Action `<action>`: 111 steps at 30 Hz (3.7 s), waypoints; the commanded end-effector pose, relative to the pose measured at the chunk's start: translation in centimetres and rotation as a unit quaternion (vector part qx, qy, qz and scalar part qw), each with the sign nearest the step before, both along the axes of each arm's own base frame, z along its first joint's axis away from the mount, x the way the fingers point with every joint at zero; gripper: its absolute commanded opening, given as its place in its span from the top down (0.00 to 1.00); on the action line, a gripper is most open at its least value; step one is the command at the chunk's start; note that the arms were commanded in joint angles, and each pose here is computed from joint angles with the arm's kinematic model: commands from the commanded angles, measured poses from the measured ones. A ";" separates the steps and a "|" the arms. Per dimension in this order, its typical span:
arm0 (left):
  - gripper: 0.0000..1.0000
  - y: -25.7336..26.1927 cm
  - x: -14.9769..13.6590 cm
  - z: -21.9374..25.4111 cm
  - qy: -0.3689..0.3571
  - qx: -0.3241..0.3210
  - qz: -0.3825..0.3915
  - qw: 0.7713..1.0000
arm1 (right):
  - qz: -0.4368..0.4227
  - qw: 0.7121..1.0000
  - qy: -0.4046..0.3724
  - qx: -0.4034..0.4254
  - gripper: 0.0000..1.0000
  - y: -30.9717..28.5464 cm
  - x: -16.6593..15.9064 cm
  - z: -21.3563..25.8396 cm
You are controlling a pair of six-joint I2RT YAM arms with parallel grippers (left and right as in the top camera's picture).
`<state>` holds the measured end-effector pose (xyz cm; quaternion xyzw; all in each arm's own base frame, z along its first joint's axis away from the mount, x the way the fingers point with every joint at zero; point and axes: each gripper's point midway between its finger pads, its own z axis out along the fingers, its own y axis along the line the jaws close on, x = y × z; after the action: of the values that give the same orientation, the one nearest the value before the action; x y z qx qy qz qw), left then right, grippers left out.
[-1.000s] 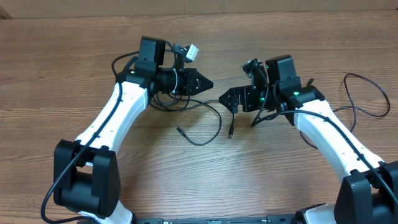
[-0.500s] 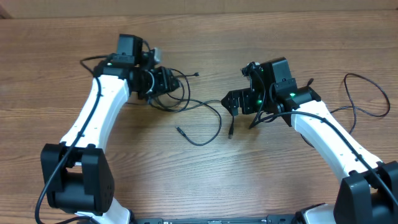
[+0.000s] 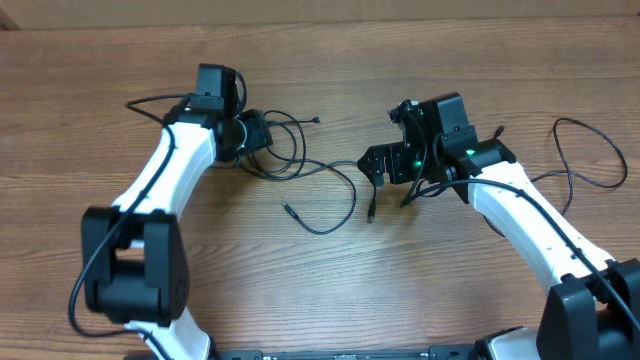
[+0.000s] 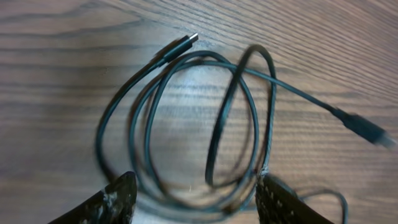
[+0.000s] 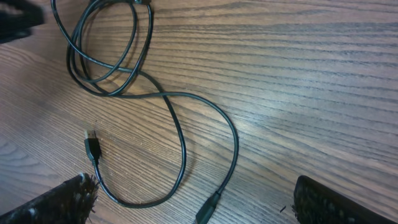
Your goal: Untangle cables
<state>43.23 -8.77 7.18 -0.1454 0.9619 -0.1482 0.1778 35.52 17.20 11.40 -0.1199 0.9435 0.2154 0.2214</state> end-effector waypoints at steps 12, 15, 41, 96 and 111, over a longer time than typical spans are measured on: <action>0.96 -9.6 1.6 2.9 -0.039 -0.218 -0.123 0.967 | -0.002 1.000 -0.007 0.000 0.00 0.0 0.3 0.4; 0.96 -12.2 2.0 9.6 -0.098 -0.296 -0.187 0.932 | -0.001 1.000 -0.014 0.004 0.00 0.1 0.6 0.6; 0.96 -14.5 -2.0 25.8 -0.206 -0.366 -0.302 0.856 | -0.144 0.986 -0.085 -0.002 0.97 -2.2 5.4 2.5; 0.29 -15.5 -9.4 15.2 -0.093 -0.157 -0.434 0.882 | 0.050 0.990 -0.083 0.098 0.96 3.4 1.9 10.6; 0.27 -15.3 -7.1 15.2 -0.135 -0.112 -0.429 0.886 | 0.134 0.969 -0.051 0.200 0.96 6.4 -1.0 12.7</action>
<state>35.77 -24.09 21.78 0.2721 0.8764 -0.3485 0.1908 35.13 22.76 21.87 -0.1905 0.8666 0.3863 0.2517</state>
